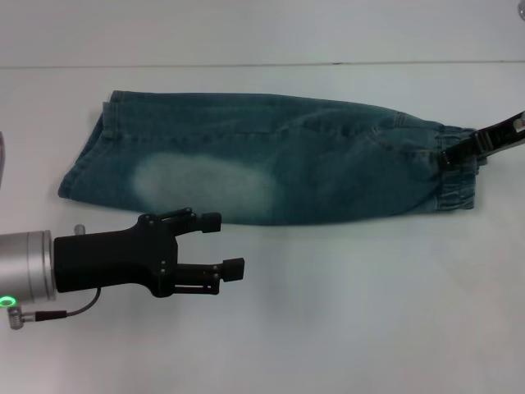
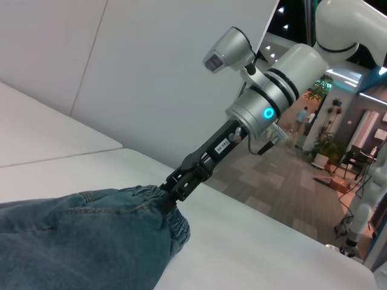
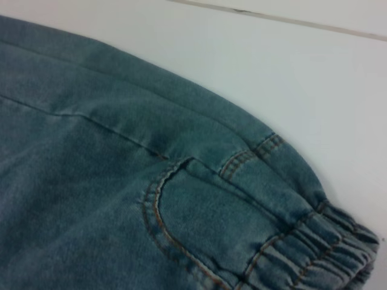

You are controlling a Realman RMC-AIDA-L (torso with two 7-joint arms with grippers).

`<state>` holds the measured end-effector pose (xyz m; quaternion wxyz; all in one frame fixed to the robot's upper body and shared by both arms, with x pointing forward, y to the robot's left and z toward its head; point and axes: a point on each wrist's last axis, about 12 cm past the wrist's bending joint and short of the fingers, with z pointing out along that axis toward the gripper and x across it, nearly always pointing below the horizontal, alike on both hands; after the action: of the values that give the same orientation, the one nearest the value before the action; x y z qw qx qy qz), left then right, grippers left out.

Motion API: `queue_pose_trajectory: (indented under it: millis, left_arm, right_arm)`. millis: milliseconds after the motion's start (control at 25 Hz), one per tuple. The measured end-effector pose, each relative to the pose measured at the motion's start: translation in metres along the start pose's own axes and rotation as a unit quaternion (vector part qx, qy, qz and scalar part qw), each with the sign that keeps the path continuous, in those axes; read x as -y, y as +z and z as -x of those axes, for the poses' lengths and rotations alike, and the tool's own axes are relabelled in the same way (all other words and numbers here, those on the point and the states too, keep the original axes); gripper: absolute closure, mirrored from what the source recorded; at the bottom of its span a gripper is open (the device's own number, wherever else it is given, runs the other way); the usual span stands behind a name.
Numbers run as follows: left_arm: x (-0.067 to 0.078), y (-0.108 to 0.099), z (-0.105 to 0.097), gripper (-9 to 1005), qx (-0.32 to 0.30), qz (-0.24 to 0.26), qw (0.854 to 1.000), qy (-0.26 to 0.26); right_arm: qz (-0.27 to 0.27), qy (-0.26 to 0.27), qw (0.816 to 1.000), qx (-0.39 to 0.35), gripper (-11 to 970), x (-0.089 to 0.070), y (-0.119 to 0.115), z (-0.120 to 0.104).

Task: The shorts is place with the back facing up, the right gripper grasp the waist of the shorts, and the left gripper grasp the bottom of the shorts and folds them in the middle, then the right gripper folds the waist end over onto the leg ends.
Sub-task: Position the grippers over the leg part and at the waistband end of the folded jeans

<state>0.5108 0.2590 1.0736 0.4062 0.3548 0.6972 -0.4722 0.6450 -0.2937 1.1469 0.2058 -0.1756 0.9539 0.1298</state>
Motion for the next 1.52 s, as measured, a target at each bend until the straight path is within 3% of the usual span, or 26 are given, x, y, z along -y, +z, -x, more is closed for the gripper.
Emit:
queue_pose_trajectory:
  millis: [800, 1240, 1440, 1520]
  left_arm:
    - [-0.002, 0.007, -0.001, 48, -0.010, 0.004, 1.000, 0.002]
    - [-0.002, 0.006, -0.002, 47, -0.010, 0.005, 1.000, 0.002]
    - [-0.001, 0.007, -0.002, 48, -0.010, 0.006, 1.000, 0.002]
    - [-0.001, 0.007, -0.002, 48, -0.010, 0.006, 1.000, 0.002]
  right_arm:
    - [0.013, -0.007, 1.000, 0.004, 34, -0.010, 0.005, 0.002]
    - [0.008, -0.016, 1.000, 0.001, 425, -0.013, 0.009, 0.004]
    - [0.004, -0.020, 1.000, 0.008, 664, -0.015, 0.010, 0.008]
    - [0.006, -0.023, 1.000, 0.008, 663, -0.018, 0.011, 0.010]
